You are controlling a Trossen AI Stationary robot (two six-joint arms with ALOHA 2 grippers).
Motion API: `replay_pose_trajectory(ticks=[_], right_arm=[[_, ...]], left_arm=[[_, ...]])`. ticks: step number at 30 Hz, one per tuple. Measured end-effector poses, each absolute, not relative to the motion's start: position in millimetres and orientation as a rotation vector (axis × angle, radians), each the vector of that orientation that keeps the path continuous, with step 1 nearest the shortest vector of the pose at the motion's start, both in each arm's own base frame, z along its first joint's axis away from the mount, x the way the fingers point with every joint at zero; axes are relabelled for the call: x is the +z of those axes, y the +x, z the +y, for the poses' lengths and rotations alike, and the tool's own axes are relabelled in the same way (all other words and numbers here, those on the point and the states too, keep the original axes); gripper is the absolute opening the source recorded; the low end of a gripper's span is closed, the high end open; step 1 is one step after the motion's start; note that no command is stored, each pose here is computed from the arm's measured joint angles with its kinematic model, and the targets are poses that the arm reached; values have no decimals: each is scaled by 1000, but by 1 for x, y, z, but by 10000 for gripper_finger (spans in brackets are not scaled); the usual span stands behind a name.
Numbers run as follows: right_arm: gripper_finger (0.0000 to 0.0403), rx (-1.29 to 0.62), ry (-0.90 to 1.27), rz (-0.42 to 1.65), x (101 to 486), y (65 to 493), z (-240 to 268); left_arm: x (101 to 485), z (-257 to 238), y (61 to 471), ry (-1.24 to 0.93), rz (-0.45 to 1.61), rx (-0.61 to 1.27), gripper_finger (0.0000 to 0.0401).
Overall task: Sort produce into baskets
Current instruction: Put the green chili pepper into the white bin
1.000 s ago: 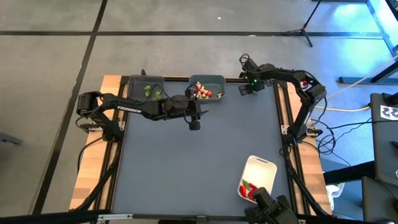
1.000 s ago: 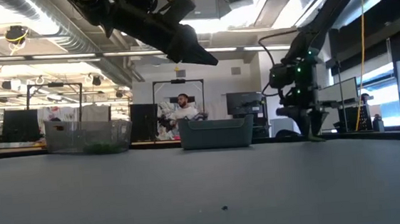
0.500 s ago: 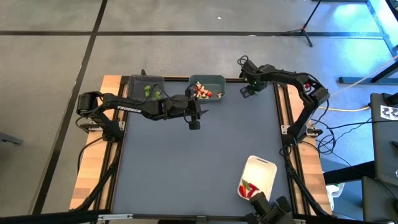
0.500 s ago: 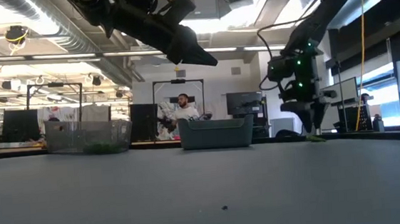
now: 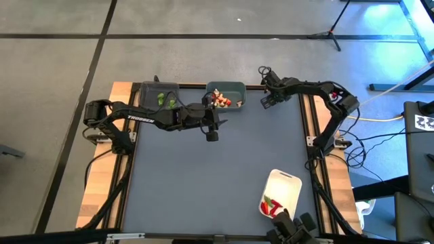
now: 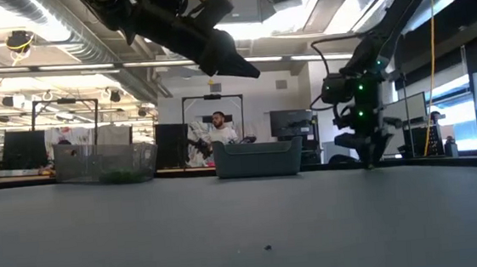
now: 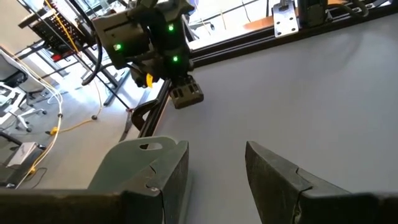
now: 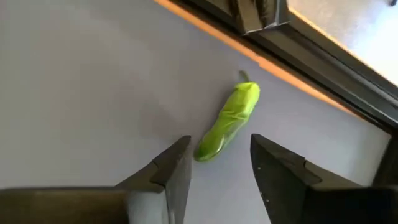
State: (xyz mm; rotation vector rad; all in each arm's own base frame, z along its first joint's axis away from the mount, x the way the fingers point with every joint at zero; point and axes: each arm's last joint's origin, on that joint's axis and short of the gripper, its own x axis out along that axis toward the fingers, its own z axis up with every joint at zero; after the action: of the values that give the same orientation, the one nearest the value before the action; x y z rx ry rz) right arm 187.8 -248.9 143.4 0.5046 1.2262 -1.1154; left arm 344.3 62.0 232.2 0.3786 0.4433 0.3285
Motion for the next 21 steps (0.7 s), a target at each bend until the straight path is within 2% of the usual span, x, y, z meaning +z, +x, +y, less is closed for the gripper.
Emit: replay_pose_trajectory(ticks=[4,17,21], right_arm=[[142,-1083,525,1235,140,187,-251],[11,-1054,552,1220,135,187,-254],[13,-1044,543,1208,144,188,-248]], left_arm=[[232,62,344,381,442,328,155],[232,62,344,395,446,325,155],[232,62,344,395,448,324,155]])
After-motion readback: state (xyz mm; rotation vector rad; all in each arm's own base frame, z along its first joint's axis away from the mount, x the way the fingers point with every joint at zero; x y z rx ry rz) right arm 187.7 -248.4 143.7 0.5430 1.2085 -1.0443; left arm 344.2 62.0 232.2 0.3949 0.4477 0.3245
